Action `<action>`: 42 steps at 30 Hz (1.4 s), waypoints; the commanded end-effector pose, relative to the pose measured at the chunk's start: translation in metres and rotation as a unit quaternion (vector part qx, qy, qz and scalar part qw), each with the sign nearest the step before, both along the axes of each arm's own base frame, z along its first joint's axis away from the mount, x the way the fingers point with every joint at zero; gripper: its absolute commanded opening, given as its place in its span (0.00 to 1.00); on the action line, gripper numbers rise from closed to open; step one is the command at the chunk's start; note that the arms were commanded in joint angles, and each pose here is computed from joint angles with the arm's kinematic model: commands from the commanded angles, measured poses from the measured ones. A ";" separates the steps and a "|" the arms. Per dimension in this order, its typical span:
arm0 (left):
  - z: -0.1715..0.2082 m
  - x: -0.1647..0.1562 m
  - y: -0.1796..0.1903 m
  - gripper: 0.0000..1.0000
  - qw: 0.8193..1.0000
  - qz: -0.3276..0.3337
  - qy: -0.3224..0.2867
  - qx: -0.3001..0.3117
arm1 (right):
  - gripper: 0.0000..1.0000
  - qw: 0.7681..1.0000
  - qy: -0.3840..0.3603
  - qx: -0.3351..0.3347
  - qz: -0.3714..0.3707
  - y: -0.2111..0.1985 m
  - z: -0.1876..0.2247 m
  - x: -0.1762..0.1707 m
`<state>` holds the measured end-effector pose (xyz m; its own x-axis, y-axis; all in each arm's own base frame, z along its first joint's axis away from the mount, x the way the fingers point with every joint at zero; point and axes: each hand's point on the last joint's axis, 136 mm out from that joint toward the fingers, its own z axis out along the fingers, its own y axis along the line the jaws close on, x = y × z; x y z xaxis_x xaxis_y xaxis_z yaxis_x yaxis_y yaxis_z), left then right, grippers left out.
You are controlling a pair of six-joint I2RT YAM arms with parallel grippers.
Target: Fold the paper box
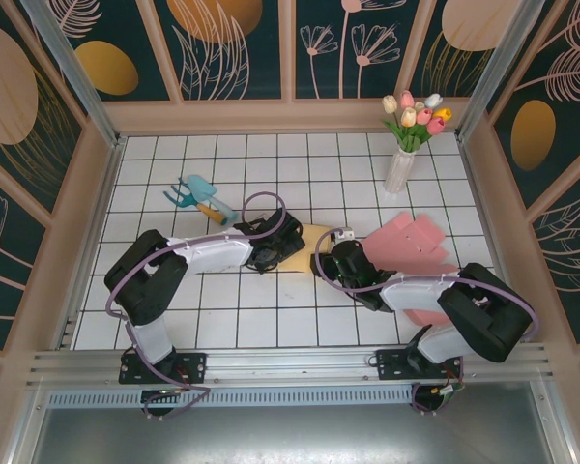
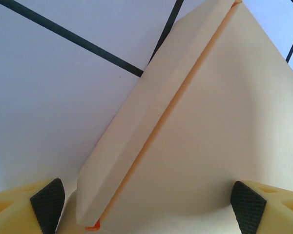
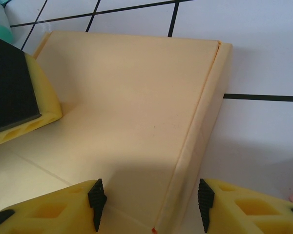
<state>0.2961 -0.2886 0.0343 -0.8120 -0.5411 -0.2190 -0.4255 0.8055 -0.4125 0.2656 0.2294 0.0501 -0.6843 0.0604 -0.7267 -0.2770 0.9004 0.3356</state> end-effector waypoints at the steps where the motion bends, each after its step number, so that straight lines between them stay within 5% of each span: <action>1: -0.018 -0.006 0.003 0.90 1.000 0.010 0.018 0.014 | 0.57 1.000 0.027 0.004 0.008 -0.004 -0.008 -0.015; 13: -0.019 -0.005 0.005 0.88 1.000 0.011 0.015 0.019 | 0.56 0.999 0.023 0.028 0.017 0.001 0.010 -0.045; 42: -0.020 -0.006 0.008 0.87 1.000 0.010 0.014 0.022 | 0.59 1.000 -0.011 0.013 -0.015 -0.007 0.028 -0.025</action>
